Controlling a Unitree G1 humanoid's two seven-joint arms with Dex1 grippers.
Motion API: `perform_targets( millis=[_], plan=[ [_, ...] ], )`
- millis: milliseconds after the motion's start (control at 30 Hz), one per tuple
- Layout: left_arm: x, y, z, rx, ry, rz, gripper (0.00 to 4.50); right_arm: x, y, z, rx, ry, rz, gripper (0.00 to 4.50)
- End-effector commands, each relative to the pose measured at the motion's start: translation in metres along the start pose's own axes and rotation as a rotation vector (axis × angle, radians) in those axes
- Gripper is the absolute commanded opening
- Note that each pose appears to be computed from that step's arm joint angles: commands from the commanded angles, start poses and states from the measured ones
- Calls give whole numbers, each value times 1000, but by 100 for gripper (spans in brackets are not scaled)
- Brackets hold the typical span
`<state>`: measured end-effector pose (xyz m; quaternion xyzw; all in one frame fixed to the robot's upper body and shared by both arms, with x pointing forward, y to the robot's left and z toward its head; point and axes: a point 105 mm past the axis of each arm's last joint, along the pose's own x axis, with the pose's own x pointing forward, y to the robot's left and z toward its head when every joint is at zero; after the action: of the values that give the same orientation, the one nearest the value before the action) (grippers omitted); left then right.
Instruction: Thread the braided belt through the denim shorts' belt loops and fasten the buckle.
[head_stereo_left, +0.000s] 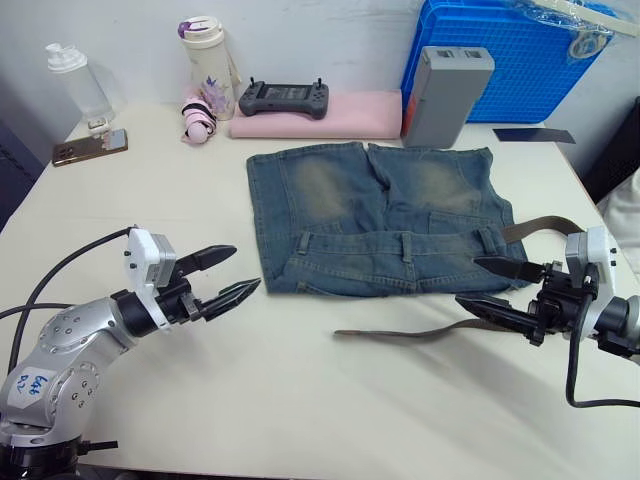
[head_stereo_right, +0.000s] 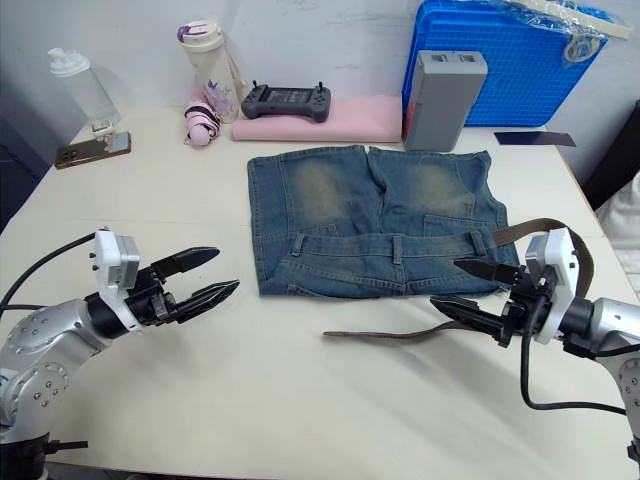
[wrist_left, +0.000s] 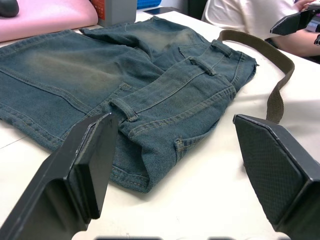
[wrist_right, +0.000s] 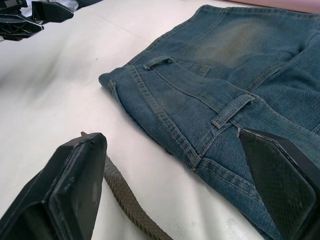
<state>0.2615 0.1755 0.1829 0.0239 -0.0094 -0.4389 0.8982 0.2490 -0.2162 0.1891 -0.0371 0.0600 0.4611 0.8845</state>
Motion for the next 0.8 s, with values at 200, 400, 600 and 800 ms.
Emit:
perform_targets(
  millis=[200, 400, 600, 800],
  plan=[
    [-3, 0, 11, 21, -38, -13, 402, -3, -1, 8, -51, -7, -5, 445],
    [-4, 0, 8, 22, -23, -19, 402, -1, -2, 6, -62, -11, -10, 445],
    [-5, 0, 7, 24, -14, -33, 402, 6, 5, 2, -96, 39, 82, 445],
    [-2, 0, 8, 32, -10, -54, 402, 27, 30, -14, -227, 237, 295, 445]
  ],
)
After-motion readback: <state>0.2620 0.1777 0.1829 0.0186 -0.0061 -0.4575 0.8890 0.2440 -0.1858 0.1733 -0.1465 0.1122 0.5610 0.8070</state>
